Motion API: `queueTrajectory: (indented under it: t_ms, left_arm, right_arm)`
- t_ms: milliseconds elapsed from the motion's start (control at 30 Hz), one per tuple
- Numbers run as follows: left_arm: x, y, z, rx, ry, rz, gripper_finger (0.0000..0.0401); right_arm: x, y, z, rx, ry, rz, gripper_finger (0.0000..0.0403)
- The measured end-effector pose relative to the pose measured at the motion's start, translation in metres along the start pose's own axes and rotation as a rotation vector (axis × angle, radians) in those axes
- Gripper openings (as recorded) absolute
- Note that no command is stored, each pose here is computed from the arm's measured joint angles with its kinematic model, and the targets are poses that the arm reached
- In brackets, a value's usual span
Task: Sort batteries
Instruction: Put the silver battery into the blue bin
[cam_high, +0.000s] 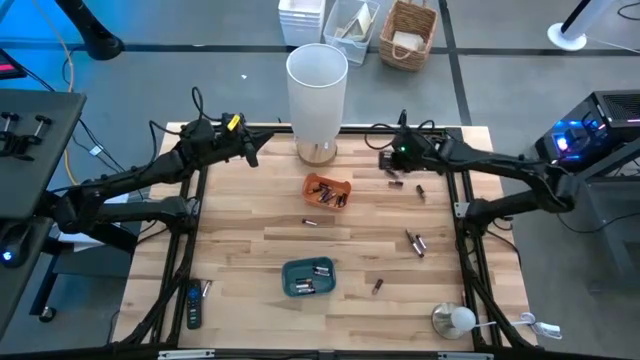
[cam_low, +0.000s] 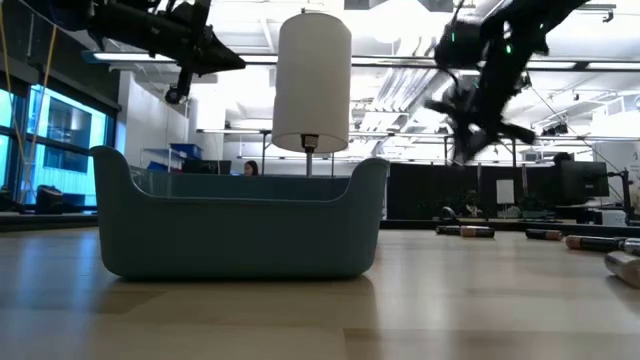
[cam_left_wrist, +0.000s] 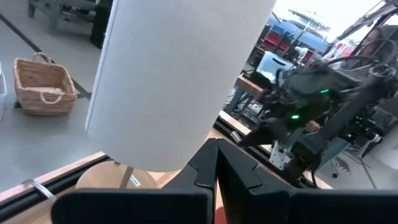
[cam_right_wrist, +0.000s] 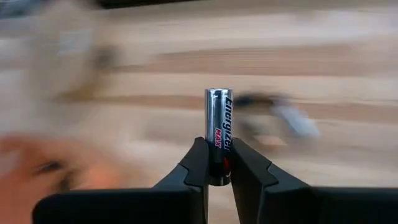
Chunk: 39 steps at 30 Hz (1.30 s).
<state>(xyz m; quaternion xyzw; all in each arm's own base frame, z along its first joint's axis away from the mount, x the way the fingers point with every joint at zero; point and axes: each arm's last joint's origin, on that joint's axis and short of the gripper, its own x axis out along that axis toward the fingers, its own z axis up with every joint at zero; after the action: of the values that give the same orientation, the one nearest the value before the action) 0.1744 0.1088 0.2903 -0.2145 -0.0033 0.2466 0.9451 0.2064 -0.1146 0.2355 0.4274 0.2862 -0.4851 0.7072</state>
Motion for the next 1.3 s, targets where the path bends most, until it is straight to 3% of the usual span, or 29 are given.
queueTrajectory:
  t_ms: [133,300,400,533,733,1000,1300]
  left_arm:
    - [0.003,0.002,-0.002,0.003,0.016,0.008,0.0000]
    - [0.006,0.003,-0.005,-0.007,0.033,0.009,0.0000]
    - [0.007,0.003,-0.006,-0.007,0.037,0.009,0.0000]
    - [0.007,0.003,-0.006,-0.024,0.045,0.012,0.0000]
    - [0.007,0.003,-0.007,-0.024,0.048,0.007,0.0000]
    - [0.007,0.004,-0.009,-0.001,0.078,0.017,0.0000]
    - [0.007,0.006,-0.013,-0.004,0.117,0.034,0.0000]
  right_arm:
    - [-0.014,0.040,-0.011,-0.126,0.003,0.337,0.0033]
    - [-0.020,0.089,-0.058,-0.345,0.160,0.726,0.0033]
    - [-0.016,0.109,-0.096,-0.439,0.304,0.851,0.0033]
    - [-0.009,0.126,-0.146,-0.471,0.512,0.961,0.0033]
    - [-0.003,0.146,-0.201,-0.511,0.670,0.991,0.0033]
    - [0.008,0.189,-0.220,-0.650,0.683,0.930,0.0035]
    - [-0.001,0.202,-0.208,-0.858,0.607,0.765,0.0162]
